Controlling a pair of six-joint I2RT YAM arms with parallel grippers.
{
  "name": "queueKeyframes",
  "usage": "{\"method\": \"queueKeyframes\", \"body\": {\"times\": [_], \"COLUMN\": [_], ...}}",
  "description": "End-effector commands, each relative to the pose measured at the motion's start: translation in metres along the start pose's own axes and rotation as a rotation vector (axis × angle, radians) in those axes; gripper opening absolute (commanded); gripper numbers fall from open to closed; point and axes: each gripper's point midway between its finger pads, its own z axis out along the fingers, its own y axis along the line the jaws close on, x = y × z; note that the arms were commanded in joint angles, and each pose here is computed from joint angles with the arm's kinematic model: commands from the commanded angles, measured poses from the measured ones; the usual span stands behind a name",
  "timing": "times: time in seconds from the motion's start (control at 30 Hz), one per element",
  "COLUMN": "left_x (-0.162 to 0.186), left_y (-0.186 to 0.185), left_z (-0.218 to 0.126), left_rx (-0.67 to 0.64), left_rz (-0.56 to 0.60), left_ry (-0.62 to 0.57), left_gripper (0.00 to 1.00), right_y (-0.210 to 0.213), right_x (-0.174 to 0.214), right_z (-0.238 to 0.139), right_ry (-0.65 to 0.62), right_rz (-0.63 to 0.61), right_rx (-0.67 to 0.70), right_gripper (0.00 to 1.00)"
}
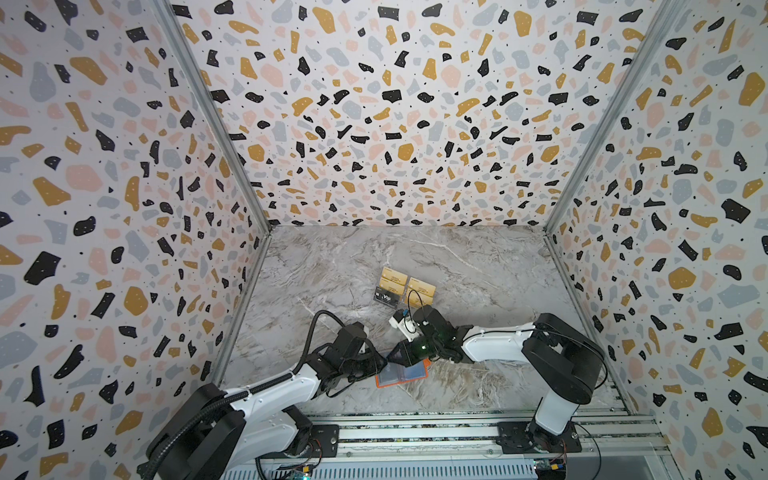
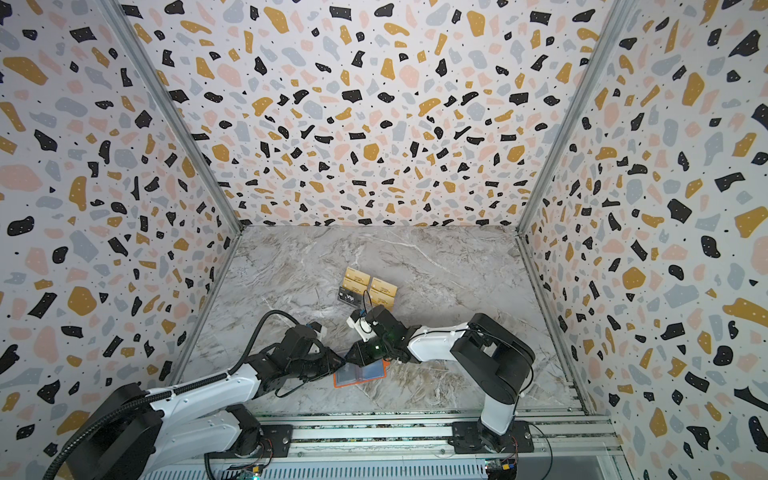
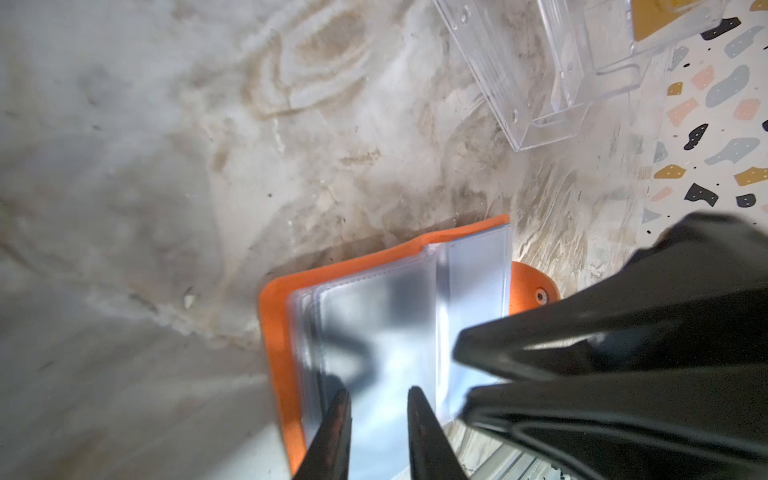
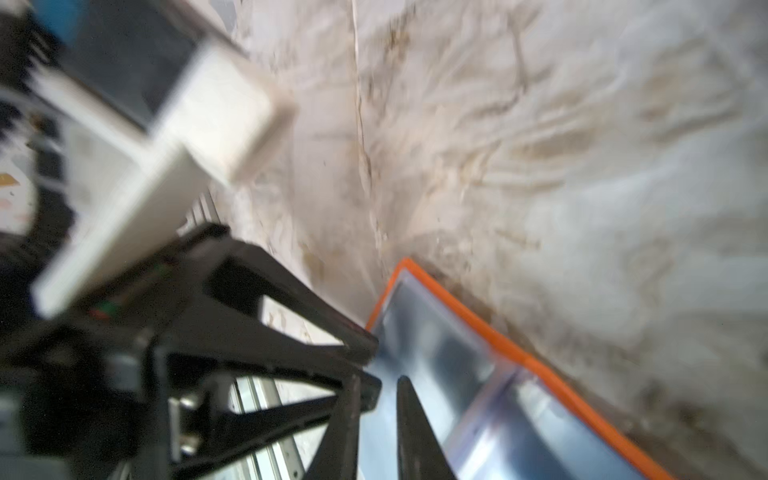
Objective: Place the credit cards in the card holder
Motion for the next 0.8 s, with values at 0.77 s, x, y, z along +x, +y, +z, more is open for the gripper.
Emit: {"method": "queueKeyframes", "body": {"times": [0.77], "left_x": [-0.013], "left_y": [-0.025], "left_z": [-0.016], "left_rx": [0.068], "left_rz": [0.074], "left_ry": [-0.051], "left_gripper": [0.29], "right_y": [-0.051], "right_x": [-0.159], "right_z": [-0.017], "right_ry": [0.047], "right_rz": [-0.321], "right_rx": [0.326], "right_gripper": [0.31]}}
